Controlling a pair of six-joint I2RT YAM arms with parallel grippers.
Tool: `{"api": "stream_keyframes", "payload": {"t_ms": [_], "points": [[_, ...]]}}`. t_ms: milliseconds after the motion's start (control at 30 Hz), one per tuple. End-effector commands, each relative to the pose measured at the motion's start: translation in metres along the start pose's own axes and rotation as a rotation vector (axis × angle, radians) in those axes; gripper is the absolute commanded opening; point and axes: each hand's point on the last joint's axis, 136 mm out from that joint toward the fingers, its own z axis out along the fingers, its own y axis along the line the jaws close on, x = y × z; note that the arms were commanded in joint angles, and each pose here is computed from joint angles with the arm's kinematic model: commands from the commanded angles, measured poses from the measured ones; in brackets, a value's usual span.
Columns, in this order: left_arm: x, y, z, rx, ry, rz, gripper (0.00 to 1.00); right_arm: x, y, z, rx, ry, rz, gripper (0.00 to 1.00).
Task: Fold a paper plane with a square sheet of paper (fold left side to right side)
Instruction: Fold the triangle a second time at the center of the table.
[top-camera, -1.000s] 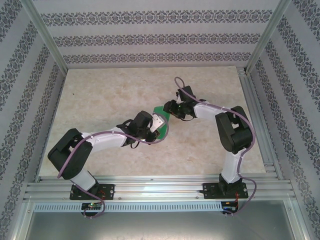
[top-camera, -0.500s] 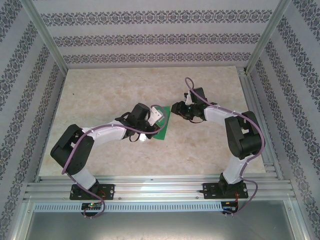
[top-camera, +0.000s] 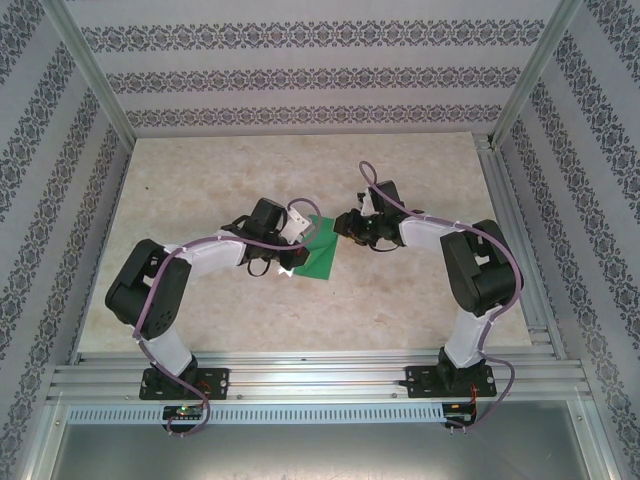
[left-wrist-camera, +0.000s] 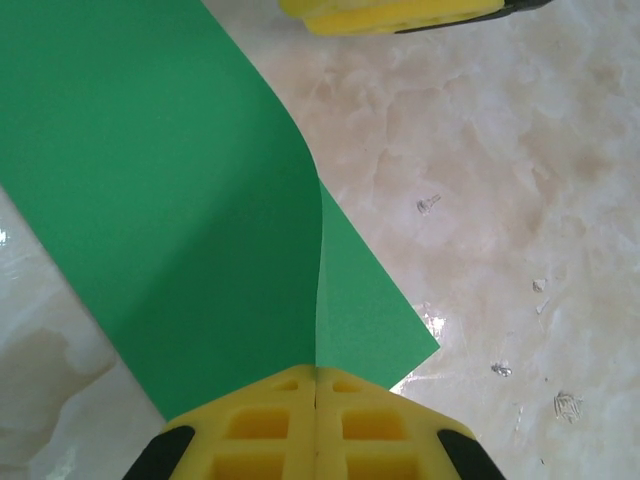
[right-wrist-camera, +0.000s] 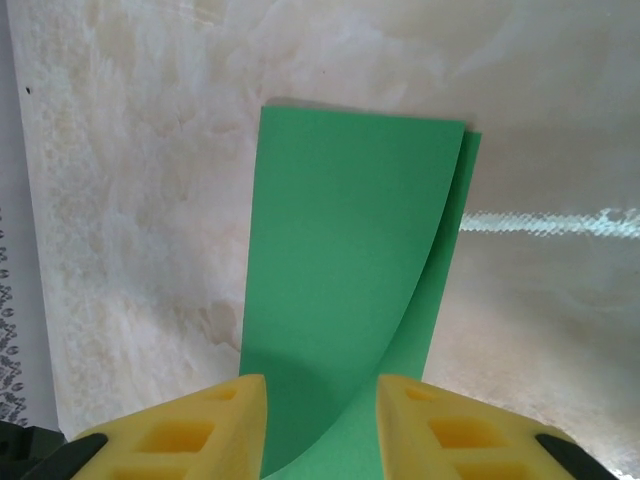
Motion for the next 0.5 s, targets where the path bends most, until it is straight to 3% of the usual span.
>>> {"api": "stream_keyframes", "payload": {"t_ms": [0,467], "points": [[-0.008,0.003,-0.002,0.029,-0.005,-0.001,0.0,-0.002,0.012,0.006,-0.033,-0.001,-0.023,0.33],[-0.005,0.026,0.007,0.016,0.028,-0.027,0.01,0.026,0.016,0.017,-0.005,0.047,-0.036,0.3]]}}
